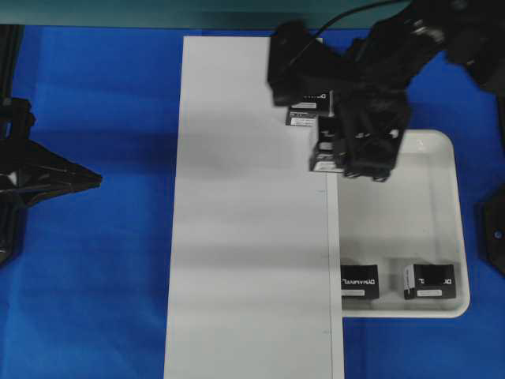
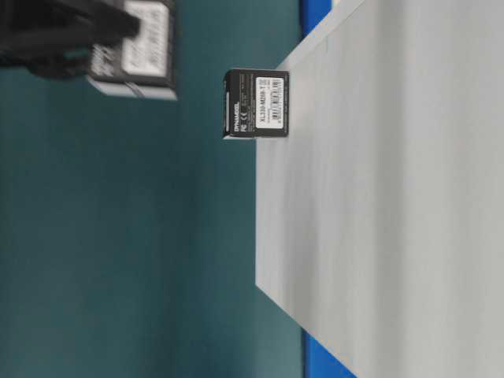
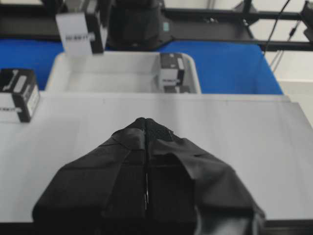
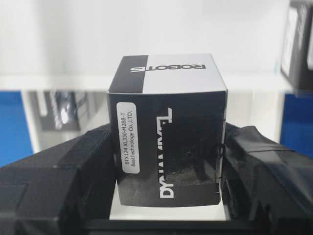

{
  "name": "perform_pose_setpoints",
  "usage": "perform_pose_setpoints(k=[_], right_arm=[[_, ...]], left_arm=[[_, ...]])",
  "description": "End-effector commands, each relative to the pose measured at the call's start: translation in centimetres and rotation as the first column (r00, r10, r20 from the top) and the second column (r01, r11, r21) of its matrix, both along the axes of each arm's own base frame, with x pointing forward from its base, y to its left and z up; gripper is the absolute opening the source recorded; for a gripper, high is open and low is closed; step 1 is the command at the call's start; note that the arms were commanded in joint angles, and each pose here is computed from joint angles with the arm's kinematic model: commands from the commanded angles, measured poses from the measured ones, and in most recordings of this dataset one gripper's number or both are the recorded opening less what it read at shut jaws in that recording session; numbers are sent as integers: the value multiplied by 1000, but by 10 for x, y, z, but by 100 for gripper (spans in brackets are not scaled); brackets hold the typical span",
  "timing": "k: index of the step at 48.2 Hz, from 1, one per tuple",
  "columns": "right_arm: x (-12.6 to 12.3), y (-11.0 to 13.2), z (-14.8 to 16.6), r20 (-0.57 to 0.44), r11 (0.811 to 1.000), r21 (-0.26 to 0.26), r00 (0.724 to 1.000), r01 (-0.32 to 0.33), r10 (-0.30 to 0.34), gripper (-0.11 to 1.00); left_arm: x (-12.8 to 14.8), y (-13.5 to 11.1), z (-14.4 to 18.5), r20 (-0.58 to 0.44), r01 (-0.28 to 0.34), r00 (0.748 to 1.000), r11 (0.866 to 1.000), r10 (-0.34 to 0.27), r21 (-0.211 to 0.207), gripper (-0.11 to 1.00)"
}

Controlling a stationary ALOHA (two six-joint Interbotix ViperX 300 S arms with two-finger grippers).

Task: Place the box from the white plastic tray onto the white base.
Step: 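Lift the box and carry it left toward the white base, then lower the box onto the base below the existing box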

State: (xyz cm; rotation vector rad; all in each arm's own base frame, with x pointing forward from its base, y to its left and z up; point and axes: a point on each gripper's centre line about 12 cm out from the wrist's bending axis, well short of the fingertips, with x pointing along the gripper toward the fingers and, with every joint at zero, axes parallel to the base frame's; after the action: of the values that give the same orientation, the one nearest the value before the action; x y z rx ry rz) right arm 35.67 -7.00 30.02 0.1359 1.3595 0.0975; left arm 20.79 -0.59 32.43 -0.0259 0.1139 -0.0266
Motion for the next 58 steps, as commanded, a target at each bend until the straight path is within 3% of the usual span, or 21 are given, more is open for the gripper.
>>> perform_pose_setpoints(k=[1,20,34,58], right_arm=[[10,1,-12,1,1000,-4,1000,-11,11,58],[29,-2,-55,-39,999,-19,998,-45,44,58],[26,-5,-84,-48,998,-46,998,-45,43,58],[24,-5,-93,-61,998,-46,997,-44,41,58]], left_arm=[[2,0,10,25,2,1000,1000,-2,1,-7],[2,-2,10,25,11,1000,1000,-11,-1,-7],[2,-2,10,25,9,1000,1000,-9,-1,-7],[2,-3,10,24,15,1000,1000,-15,-2,-7]])
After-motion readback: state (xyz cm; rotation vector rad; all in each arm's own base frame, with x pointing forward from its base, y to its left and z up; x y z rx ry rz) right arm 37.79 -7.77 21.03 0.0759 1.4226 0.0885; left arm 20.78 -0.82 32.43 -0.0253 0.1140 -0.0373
